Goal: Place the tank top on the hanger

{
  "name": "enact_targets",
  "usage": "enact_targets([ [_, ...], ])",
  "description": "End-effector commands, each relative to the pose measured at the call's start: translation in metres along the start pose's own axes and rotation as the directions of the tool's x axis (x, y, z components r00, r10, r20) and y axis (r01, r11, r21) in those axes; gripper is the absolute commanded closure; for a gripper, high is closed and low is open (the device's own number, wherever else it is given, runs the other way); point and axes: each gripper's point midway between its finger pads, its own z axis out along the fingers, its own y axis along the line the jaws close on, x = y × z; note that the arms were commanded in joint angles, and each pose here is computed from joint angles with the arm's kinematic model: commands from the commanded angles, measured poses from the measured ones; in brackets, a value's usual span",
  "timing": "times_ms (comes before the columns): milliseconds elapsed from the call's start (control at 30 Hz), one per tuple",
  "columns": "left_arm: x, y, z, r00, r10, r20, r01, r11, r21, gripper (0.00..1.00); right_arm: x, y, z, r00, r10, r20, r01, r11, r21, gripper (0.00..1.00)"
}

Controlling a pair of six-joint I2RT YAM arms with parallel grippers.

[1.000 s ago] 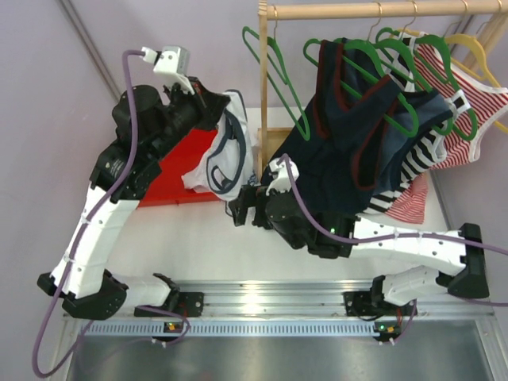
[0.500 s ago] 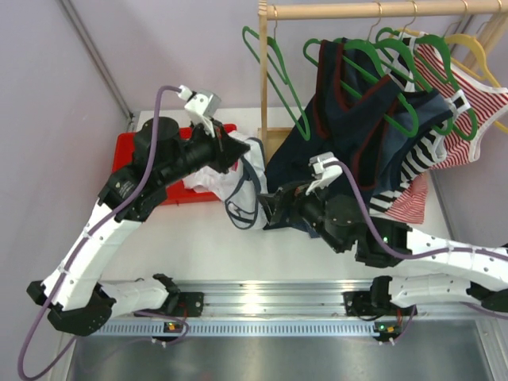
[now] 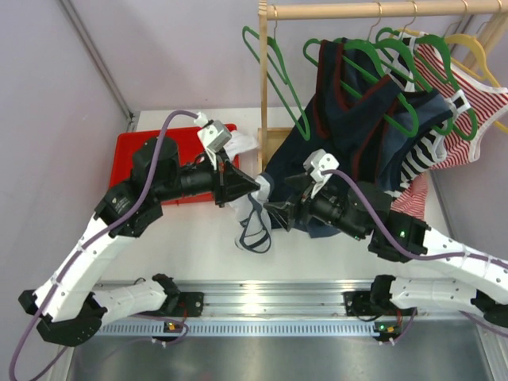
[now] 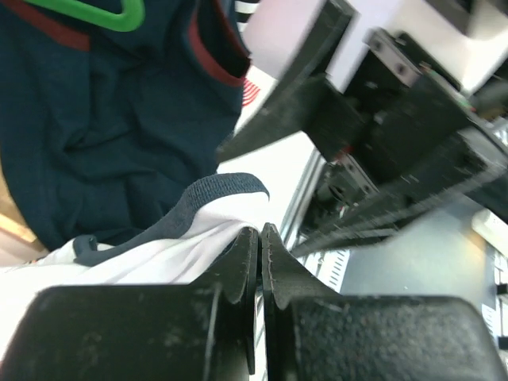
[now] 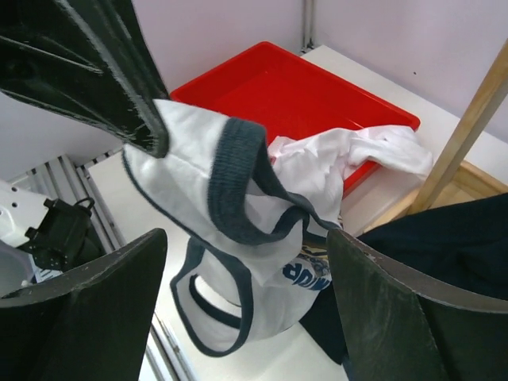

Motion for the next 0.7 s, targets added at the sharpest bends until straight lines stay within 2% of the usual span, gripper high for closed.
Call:
enact_targets([
  [0, -0.01, -0.02, -0.008, 0.998, 0.048, 0.043, -0.051, 0.995, 0.089, 1.0, -0.026, 0.005, -0.004, 0.998, -0.028, 0.053, 0.033, 0.995, -0.09, 0.2],
  [233, -0.002, -0.017, -0.002, 0.999, 0.041, 0.019, -0.042, 0.994, 0.097, 1.0, -0.032, 0.025, 0.003, 0.997, -0.022, 0.072, 0.037, 0.975, -0.217, 0.21],
  [433, 0.0, -0.015, 0.002, 0.999, 0.045, 0.014, -0.047, 0.994, 0.096, 1.0, -0.039, 0.03, 0.009, 0.995, -0.021, 0.097, 0.044, 0.971, -0.235, 0.24],
  [533, 0.003, -0.014, 0.004, 0.999, 0.043, 0.01, -0.043, 0.994, 0.101, 1.0, -0.04, 0.03, 0.014, 0.995, -0.02, 0.096, 0.042, 0.972, -0.23, 0.28],
  [633, 0.006, -0.012, 0.005, 0.999, 0.037, 0.01, -0.037, 0.995, 0.097, 1.0, -0.038, 0.028, 0.019, 0.995, -0.015, 0.096, 0.036, 0.976, -0.214, 0.4],
  [667, 0.007, -0.01, 0.005, 0.999, 0.034, 0.008, -0.035, 0.995, 0.088, 1.0, -0.04, 0.027, 0.02, 0.994, -0.01, 0.106, 0.033, 0.977, -0.209, 0.5],
])
